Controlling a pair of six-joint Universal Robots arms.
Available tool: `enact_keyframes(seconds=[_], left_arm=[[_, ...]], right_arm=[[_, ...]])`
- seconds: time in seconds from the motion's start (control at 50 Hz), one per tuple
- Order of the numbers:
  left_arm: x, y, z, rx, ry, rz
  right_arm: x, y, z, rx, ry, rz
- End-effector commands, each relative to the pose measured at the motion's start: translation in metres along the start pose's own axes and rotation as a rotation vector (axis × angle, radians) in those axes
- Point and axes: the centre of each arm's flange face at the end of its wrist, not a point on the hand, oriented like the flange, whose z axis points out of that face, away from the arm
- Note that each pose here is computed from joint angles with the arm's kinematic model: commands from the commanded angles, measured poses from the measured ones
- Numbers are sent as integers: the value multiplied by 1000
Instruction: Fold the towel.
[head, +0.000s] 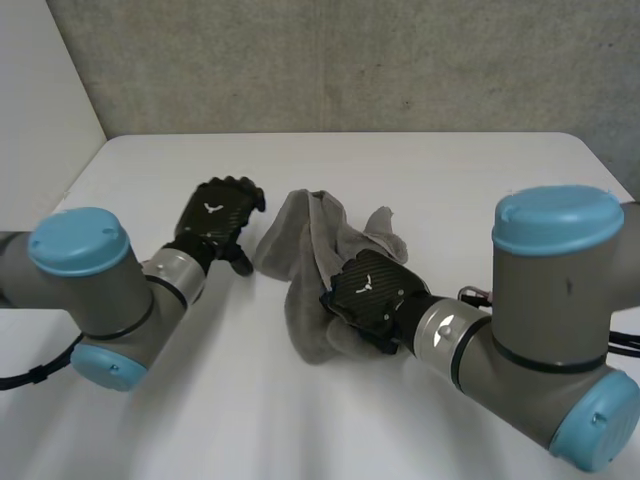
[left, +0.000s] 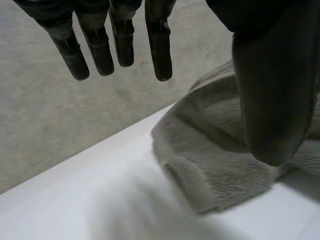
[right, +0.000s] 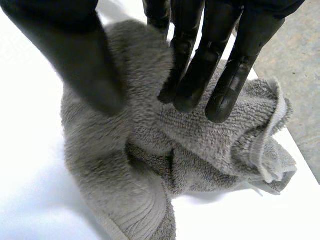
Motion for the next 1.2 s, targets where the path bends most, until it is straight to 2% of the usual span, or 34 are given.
enact_keyframes(seconds=[0.02, 0.16, 0.2, 0.32, 0.54, 0.76, 0.88, 1.04, 1.2], left_arm=[[23, 5, 8, 24, 123, 4], [37, -7, 15, 118, 163, 28], [39, -9, 16, 142, 171, 34], [47, -7, 20, 178, 252, 46], [41, 4, 19, 144, 265, 38], [26, 12, 19, 117, 230, 30], [26, 13, 19, 114, 230, 30], [27, 23, 22, 104, 229, 97], [28, 33, 23, 82, 234, 99]], right_arm=[[-2, 5, -3, 20, 63, 8], [12, -1, -16, 28, 170, 163], [30, 2, -27, 40, 237, 279], [56, 17, -49, 35, 339, 451], [49, 50, -62, -71, 359, 536], [19, 68, -64, -124, 262, 586], [19, 77, -56, -101, 269, 608], [20, 88, -38, -77, 273, 654], [21, 101, -21, -89, 276, 689]])
